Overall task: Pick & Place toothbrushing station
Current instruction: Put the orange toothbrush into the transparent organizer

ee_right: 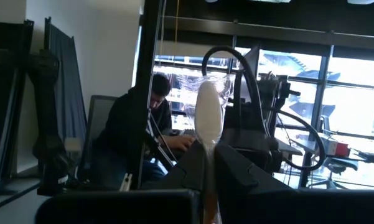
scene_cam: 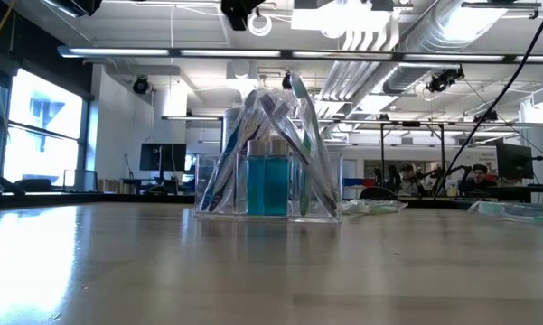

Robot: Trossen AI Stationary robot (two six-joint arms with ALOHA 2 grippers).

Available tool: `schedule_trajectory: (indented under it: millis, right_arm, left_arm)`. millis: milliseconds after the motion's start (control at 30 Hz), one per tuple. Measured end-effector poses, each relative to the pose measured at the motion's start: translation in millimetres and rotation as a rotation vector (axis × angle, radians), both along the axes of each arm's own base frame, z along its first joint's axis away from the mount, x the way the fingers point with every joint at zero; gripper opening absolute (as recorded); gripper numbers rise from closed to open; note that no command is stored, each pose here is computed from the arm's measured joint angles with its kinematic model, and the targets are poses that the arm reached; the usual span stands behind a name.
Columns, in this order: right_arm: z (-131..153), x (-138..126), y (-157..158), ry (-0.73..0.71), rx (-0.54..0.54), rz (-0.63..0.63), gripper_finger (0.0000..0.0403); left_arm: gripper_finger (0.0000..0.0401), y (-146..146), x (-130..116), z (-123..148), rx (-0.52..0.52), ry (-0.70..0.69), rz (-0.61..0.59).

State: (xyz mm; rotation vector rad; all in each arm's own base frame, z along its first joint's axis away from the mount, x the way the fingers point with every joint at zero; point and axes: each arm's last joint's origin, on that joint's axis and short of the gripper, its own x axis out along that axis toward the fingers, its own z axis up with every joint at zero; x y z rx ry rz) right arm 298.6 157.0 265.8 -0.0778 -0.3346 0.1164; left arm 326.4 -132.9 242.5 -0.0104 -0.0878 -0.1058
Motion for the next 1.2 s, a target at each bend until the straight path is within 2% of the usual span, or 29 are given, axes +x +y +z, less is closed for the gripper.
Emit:
schedule_trajectory:
  millis: [300, 700, 1200]
  right_arm:
    - [-3.5, 4.5, -4.9, 0.013, 0.016, -0.01, 0.001]
    - [-9.5, 11.2, -11.9, 0.031, 0.036, -0.028, 0.001]
    - [-11.3, 13.5, -15.6, 0.052, 0.047, -0.034, 0.001]
  left_arm:
    - [0.0214, 0.3, 6.7, 4.3, 0.029, -0.011, 0.018]
    - [0.0214, 3.8, 8.8, 1.7, -0.014, 0.028, 0.021]
    - [0.0213, 6.8, 9.9, 1.6, -0.016, 0.03, 0.033]
